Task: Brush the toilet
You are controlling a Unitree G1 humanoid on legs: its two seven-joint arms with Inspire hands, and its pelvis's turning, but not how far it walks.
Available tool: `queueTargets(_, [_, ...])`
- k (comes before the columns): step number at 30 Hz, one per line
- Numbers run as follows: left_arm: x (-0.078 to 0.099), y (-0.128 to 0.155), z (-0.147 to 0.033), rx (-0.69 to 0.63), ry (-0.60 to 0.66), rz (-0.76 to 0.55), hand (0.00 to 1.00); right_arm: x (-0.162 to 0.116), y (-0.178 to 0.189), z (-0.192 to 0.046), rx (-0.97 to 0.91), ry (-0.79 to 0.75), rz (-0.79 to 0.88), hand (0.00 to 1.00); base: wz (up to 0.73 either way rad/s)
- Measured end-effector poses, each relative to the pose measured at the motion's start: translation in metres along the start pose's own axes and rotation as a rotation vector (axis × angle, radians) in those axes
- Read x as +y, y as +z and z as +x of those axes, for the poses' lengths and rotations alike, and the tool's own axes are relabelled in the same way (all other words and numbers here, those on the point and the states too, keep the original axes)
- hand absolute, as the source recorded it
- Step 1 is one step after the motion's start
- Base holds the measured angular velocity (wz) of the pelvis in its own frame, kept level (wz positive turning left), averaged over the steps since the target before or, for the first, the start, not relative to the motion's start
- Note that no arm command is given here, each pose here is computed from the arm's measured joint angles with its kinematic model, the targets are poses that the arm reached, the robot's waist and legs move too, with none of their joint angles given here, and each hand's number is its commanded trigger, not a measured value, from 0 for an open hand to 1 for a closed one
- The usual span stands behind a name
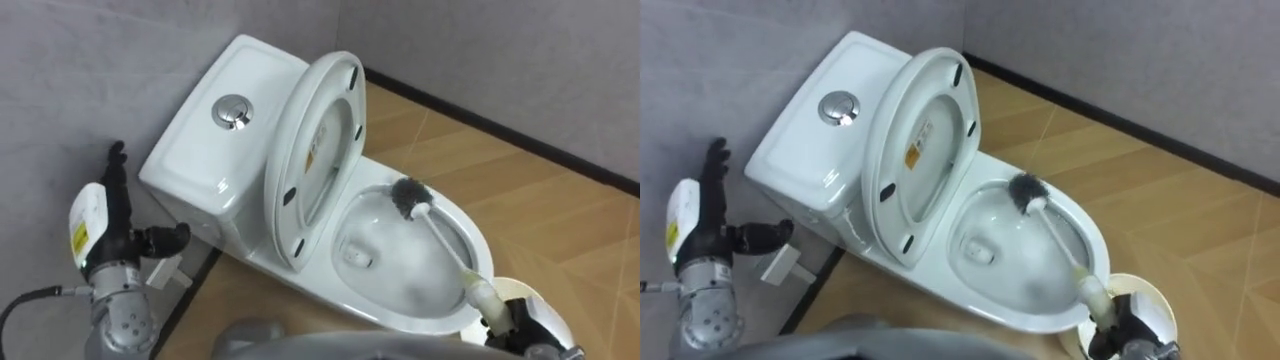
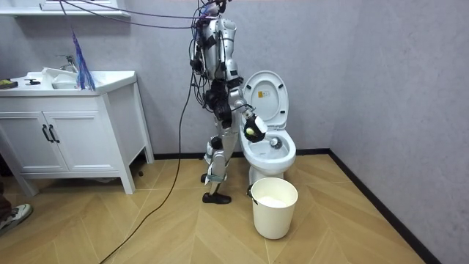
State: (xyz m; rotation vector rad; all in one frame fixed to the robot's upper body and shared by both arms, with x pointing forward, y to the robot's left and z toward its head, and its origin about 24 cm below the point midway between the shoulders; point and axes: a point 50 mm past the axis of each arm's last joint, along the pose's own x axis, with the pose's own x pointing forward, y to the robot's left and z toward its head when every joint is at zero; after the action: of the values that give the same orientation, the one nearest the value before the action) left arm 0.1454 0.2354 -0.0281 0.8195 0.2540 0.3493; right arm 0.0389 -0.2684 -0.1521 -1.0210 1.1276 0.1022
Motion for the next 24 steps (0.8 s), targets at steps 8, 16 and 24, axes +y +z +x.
queueTargets(8, [-0.001,0.036,0.021,-0.184,-0.003,0.013,0.0,-0.001,-0.001,0.002,-0.046,0.086,-0.212,1.0,0.01])
queueTargets(16, [-0.018,0.033,0.018,-0.213,-0.087,0.084,0.0,-0.003,-0.004,0.002,-0.06,0.136,-0.358,1.0,-0.09])
queueTargets(24, [-0.03,0.023,0.012,-0.21,-0.186,0.124,0.0,-0.011,-0.009,0.003,-0.037,0.132,-0.379,1.0,0.0])
